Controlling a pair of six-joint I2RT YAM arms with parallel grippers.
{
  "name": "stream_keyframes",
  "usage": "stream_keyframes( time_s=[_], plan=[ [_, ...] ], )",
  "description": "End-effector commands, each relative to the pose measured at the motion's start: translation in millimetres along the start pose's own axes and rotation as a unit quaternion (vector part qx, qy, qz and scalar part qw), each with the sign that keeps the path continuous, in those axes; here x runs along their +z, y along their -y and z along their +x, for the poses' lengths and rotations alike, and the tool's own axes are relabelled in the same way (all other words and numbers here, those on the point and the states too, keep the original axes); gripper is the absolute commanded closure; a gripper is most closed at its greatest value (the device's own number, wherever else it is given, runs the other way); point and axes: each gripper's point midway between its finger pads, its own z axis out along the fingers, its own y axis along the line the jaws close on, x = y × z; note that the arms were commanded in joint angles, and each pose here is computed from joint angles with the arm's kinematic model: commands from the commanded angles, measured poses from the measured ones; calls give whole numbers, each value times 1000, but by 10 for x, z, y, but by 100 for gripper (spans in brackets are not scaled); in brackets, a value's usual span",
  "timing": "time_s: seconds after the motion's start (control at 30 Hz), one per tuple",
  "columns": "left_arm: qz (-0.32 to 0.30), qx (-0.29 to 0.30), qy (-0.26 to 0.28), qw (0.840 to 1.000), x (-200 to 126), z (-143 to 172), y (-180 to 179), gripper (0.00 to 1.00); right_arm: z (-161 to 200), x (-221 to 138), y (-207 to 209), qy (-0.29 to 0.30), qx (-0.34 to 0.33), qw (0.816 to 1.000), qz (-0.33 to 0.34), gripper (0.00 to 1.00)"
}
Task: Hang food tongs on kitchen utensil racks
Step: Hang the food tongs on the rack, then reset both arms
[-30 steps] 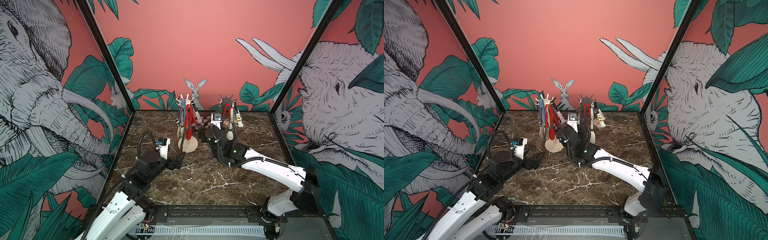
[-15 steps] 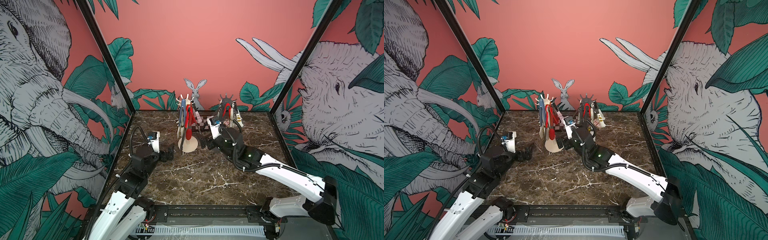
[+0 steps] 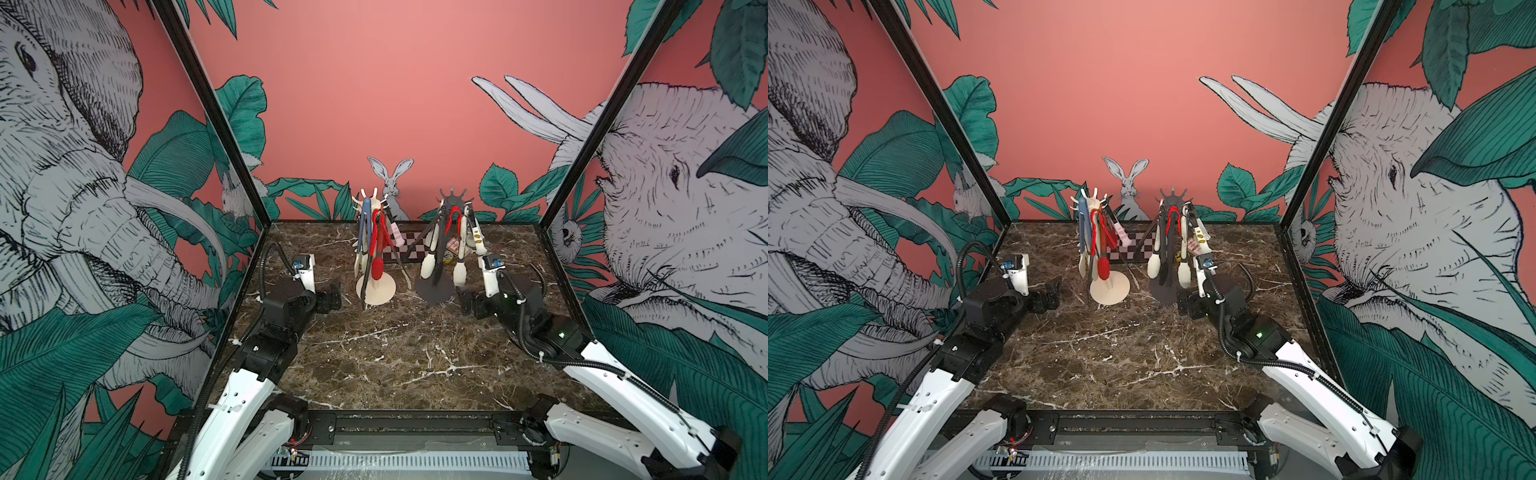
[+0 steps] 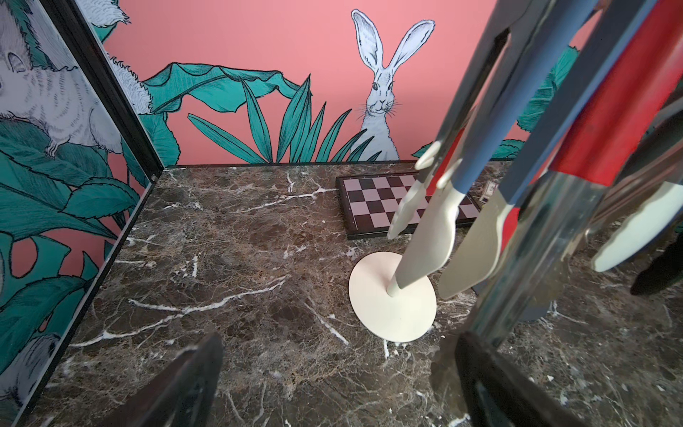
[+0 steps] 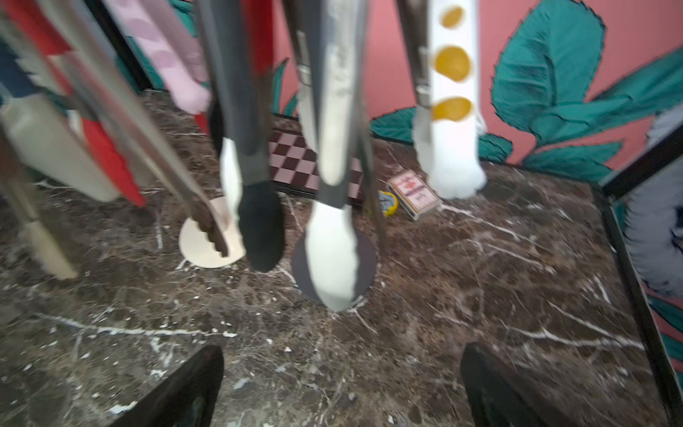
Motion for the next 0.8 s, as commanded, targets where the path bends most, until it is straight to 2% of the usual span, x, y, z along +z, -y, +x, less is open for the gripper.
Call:
stream_keyframes(
  time_s=[0.0,0.37,0.57,0.77],
  plan=[
    [-3,7,-3,1000,103,74,-37,1,224,144,243,-45,45,997,31,1],
    [-57,-43,-3,997,329,294,-518,1,434,542,1070,-72,128,982,118,1],
    [-75,-14,-50,996,580,581,-677,1,625,626,1562,-87,156,969,171,1],
    [-94,5,-12,995,742,663,-847,1,732,736,1877,-82,179,960,199,1]
  ],
)
